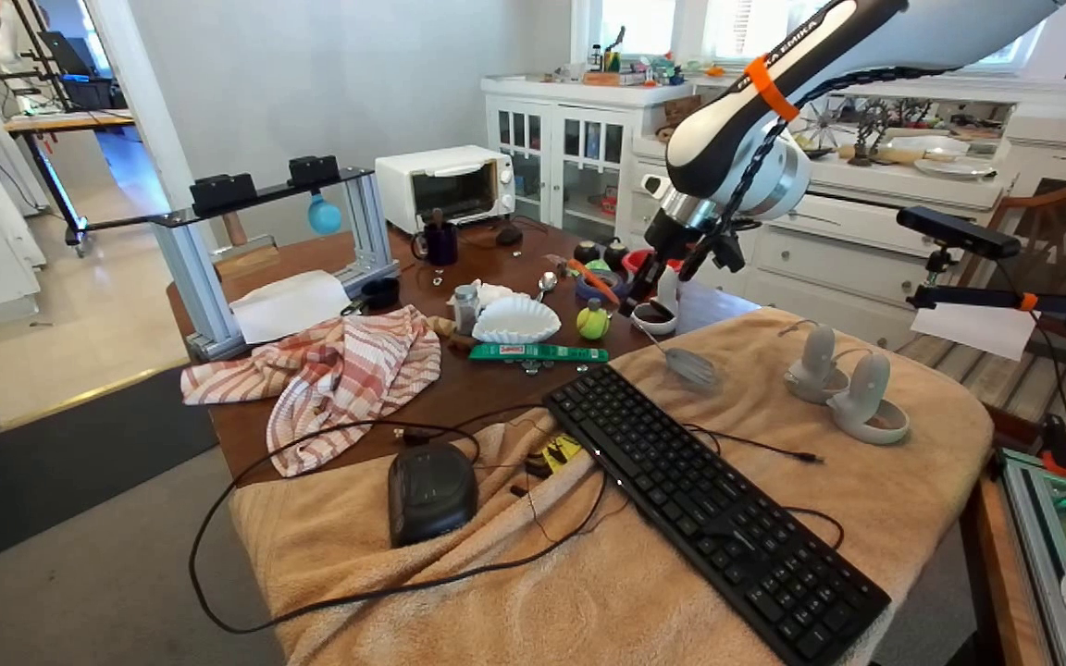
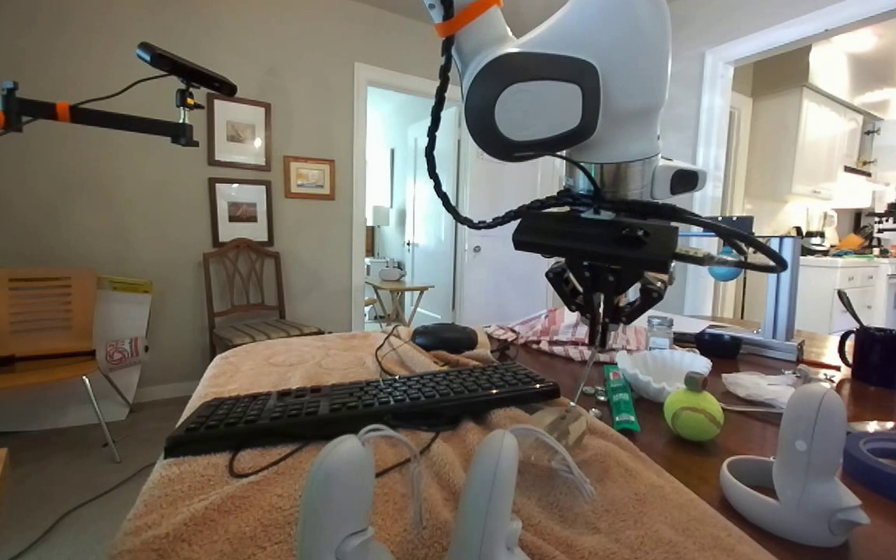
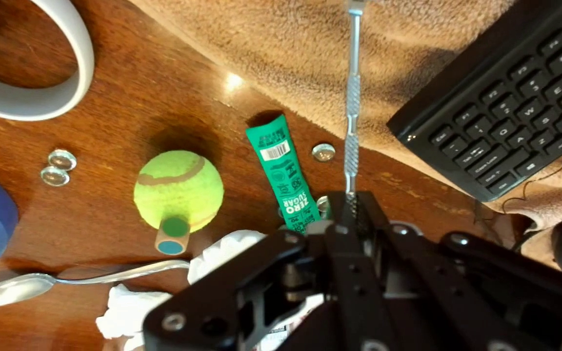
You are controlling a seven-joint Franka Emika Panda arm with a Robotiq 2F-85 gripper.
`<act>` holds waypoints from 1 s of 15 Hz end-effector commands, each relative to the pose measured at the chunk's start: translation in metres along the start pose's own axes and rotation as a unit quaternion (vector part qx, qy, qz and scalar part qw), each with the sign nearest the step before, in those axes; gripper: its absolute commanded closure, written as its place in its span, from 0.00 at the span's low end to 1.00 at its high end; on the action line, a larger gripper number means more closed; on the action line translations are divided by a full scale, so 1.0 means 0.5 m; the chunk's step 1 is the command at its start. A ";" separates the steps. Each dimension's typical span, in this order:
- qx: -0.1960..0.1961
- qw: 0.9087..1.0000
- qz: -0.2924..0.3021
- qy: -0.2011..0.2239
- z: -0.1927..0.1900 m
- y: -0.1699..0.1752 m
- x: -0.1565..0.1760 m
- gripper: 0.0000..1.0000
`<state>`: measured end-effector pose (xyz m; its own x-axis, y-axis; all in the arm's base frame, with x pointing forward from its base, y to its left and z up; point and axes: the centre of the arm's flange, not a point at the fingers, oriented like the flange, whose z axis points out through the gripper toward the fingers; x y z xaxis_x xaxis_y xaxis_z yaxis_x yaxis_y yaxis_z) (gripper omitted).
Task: Use the spatula to lift one of the white items on the table
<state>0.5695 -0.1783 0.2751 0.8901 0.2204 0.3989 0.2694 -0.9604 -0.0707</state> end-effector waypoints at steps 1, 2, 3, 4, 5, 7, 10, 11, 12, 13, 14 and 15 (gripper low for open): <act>0.032 0.999 -0.026 0.005 -0.015 0.021 -0.035 0.98; 0.039 0.999 -0.030 0.005 -0.015 0.027 -0.041 0.98; 0.045 0.998 -0.032 0.002 -0.016 0.032 -0.047 0.98; 0.051 0.998 -0.035 0.000 -0.018 0.035 -0.054 0.98; 0.059 0.998 -0.037 -0.002 -0.021 0.037 -0.061 0.98; 0.069 0.997 -0.041 -0.002 -0.035 0.042 -0.076 0.98; 0.077 0.996 -0.043 -0.001 -0.054 0.052 -0.088 0.98; 0.076 0.996 -0.045 -0.001 -0.060 0.053 -0.092 0.98; 0.077 0.996 -0.046 0.001 -0.065 0.053 -0.101 0.98; 0.073 0.996 -0.046 0.004 -0.069 0.054 -0.106 0.98; 0.073 0.996 -0.048 0.013 -0.068 0.050 -0.116 0.98; 0.075 0.996 -0.050 0.026 -0.068 0.048 -0.122 0.98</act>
<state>0.5302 -0.2281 0.2801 0.8604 0.2992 0.4125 0.3894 -0.9081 -0.1537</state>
